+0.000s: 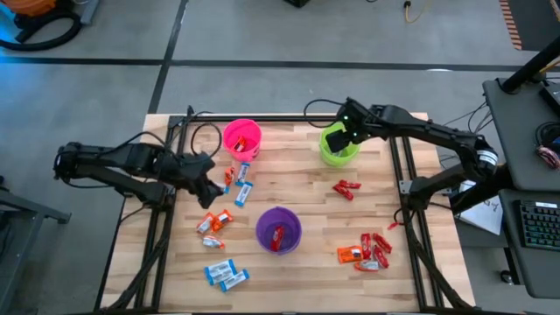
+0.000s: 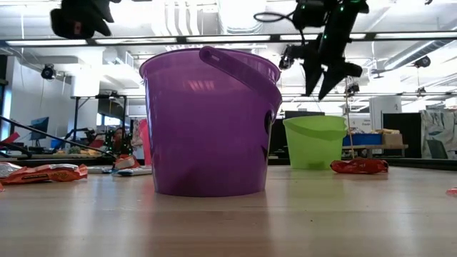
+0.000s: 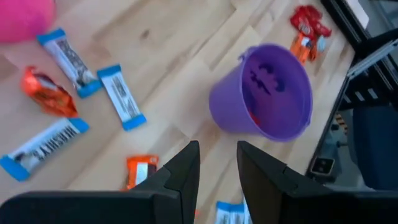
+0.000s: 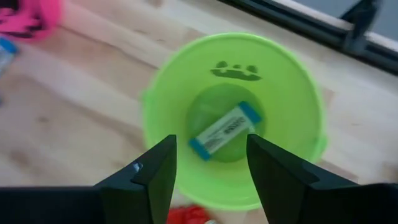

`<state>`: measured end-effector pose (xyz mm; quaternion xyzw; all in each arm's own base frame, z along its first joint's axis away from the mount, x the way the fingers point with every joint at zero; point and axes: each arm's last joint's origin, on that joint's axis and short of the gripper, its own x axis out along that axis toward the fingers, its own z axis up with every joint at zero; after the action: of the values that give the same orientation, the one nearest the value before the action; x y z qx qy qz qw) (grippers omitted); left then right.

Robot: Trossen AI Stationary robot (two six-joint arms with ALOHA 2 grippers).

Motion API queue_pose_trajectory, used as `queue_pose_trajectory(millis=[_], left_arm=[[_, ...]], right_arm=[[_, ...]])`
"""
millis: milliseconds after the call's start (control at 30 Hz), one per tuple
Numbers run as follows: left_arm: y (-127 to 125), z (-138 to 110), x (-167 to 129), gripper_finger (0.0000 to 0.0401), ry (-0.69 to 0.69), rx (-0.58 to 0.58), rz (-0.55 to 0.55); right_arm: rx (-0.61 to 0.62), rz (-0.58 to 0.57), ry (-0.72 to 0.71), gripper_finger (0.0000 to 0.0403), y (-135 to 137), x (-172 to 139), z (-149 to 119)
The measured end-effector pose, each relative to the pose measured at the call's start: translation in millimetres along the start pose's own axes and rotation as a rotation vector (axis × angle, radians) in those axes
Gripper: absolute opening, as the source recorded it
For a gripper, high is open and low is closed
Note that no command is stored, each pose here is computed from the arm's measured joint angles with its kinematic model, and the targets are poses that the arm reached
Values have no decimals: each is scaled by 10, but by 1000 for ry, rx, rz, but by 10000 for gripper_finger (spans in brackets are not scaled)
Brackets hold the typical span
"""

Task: Sort candy
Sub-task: Put the red chocolate into the violet bucket

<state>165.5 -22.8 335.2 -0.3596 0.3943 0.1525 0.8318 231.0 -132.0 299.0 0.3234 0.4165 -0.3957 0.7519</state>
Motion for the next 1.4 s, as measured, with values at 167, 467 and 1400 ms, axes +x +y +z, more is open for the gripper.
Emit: queue_pose_trajectory(millis=[167,467,1400], left_arm=[[-69,-90,14,91,40,5,-16],[-193,-229,228,91,148,28,62],[-250,-397,658,91,331,55,297]], right_arm=[[-14,112,27,187,70,-116,-30],[-85,287,125,187,336,-213,-202],[-39,44,473,187,195,418,-1129]])
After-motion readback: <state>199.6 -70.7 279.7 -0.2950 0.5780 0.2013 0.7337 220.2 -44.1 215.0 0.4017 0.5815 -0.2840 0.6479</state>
